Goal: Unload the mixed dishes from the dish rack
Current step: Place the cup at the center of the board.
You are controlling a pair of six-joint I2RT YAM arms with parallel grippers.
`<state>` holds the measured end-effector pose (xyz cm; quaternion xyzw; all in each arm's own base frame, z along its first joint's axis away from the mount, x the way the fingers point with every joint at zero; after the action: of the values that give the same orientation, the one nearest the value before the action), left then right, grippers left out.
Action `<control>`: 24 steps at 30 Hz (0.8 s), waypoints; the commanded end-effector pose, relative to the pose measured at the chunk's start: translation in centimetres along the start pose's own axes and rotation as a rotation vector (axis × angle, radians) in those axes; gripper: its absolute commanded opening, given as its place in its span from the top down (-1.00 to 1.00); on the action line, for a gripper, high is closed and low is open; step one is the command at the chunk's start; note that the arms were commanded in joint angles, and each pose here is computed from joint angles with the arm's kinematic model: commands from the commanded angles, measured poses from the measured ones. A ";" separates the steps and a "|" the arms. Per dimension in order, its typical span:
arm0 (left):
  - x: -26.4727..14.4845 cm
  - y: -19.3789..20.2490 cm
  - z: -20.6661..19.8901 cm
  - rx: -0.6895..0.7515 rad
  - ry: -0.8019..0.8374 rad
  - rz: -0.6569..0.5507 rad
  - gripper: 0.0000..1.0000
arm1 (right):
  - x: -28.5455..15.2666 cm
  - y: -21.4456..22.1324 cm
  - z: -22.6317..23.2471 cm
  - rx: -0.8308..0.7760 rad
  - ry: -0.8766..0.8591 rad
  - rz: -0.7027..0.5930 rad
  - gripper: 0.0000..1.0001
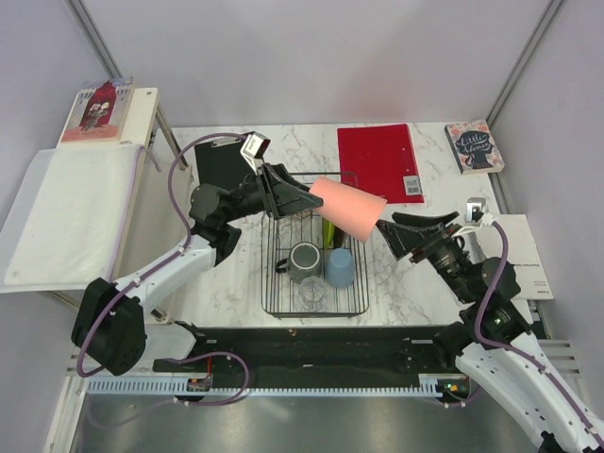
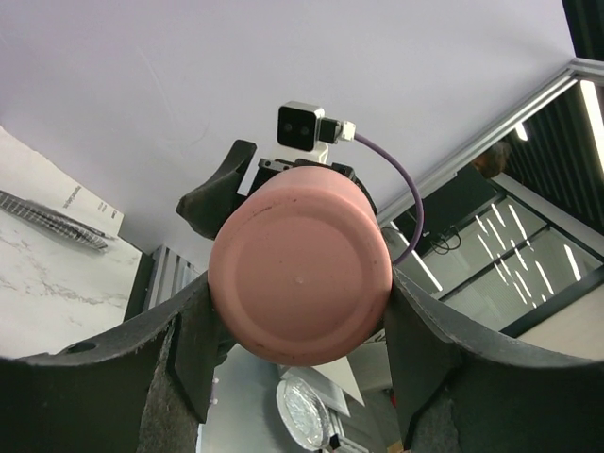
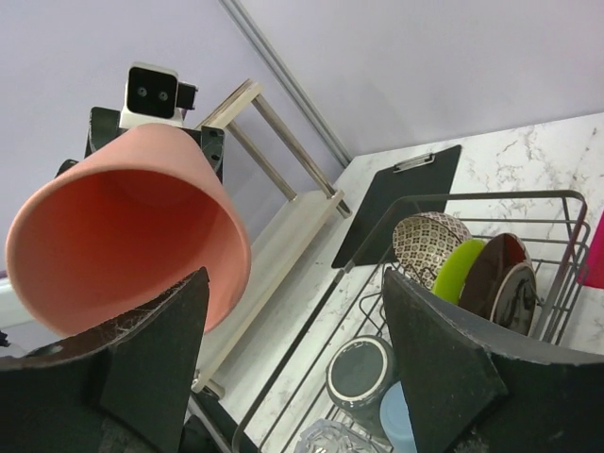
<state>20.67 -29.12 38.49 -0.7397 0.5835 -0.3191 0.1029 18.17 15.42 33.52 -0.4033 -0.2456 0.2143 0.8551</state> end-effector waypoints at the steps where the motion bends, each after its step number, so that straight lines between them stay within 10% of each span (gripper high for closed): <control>1: -0.3 0.3 -1.5 0.020 0.057 0.021 0.97 | 1.5 -1.3 1.8 0.023 -0.095 -0.047 -0.61; 8: -0.5 0.7 -0.6 0.005 0.030 0.028 0.97 | 3.8 -0.6 2.1 0.047 -0.137 -0.017 -0.44; 15: -0.7 1.2 1.1 -0.017 -0.031 0.042 0.93 | 4.5 -0.5 2.1 0.042 -0.136 -0.013 0.42; 21: -0.9 1.0 2.8 0.043 -0.139 0.067 -0.74 | 3.8 -1.0 0.1 -0.020 0.013 -0.005 1.00; 24: -1.3 0.4 4.7 -0.005 -0.249 0.041 -0.99 | 2.9 -2.4 -1.5 -0.061 0.147 -0.039 1.00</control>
<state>21.56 -29.45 34.87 -0.7505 0.6004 -0.2451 0.1273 20.58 18.38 33.27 -0.4000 -0.2453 0.2558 0.8452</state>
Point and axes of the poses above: each gripper's point midway between its finger pads, its own x axis out along the fingers, its own z axis along the line the jaws close on, y = z × x, the point moved 2 cm from there along -x, back along the fingers, and after that the axes turned 3 degrees about -x, right-handed, at the moved point
